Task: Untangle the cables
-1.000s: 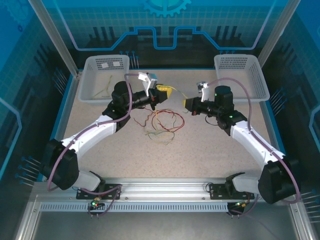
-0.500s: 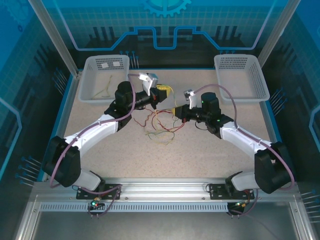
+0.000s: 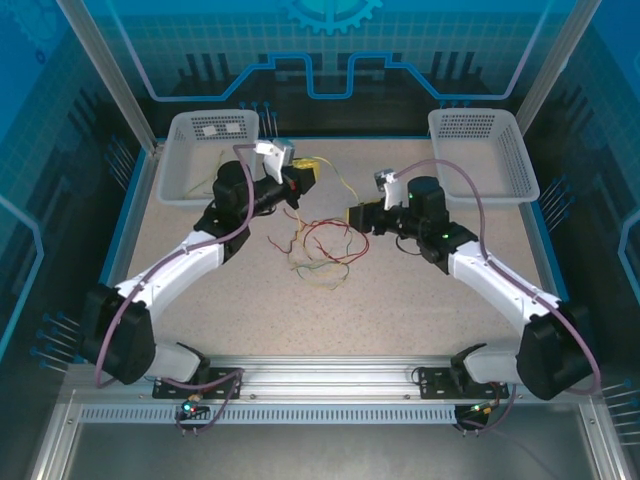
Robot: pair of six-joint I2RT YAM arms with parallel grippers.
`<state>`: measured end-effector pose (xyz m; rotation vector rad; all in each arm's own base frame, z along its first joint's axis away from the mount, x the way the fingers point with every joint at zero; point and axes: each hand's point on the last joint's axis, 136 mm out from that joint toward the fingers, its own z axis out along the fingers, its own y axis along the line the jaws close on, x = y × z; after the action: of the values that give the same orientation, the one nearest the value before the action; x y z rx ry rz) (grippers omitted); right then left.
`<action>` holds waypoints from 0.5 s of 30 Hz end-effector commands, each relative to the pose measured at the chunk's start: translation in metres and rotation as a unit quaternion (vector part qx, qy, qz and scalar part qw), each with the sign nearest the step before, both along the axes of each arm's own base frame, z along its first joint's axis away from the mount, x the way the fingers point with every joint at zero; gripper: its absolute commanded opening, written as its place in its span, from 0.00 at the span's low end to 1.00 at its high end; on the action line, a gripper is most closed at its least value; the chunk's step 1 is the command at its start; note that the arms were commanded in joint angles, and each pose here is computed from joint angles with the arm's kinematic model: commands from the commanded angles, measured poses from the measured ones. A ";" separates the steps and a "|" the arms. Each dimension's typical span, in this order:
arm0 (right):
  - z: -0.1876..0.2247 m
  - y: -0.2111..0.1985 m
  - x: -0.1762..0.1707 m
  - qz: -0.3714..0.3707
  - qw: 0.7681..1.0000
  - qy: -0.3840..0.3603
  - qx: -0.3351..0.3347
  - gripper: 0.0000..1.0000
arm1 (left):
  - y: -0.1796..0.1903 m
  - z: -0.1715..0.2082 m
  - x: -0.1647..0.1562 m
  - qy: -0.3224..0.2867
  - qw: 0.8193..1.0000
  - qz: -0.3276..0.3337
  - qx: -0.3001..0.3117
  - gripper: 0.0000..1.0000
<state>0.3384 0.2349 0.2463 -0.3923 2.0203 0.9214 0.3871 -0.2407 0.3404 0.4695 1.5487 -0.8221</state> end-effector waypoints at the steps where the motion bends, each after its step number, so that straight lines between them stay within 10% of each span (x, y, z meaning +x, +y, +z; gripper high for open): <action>1: 0.040 -0.018 -0.004 -0.040 0.998 -0.054 -0.018 0.64 | 0.023 -0.004 -0.002 -0.001 0.999 0.038 0.014 0.00; 15: 0.041 -0.114 -0.017 -0.224 0.969 -0.100 -0.033 0.82 | 0.237 -0.026 0.077 0.138 0.916 0.376 0.007 0.00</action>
<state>0.3171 0.1341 0.3085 -0.1240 1.8007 0.5443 0.4418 -0.0501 0.3207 -0.0804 1.7390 -0.3683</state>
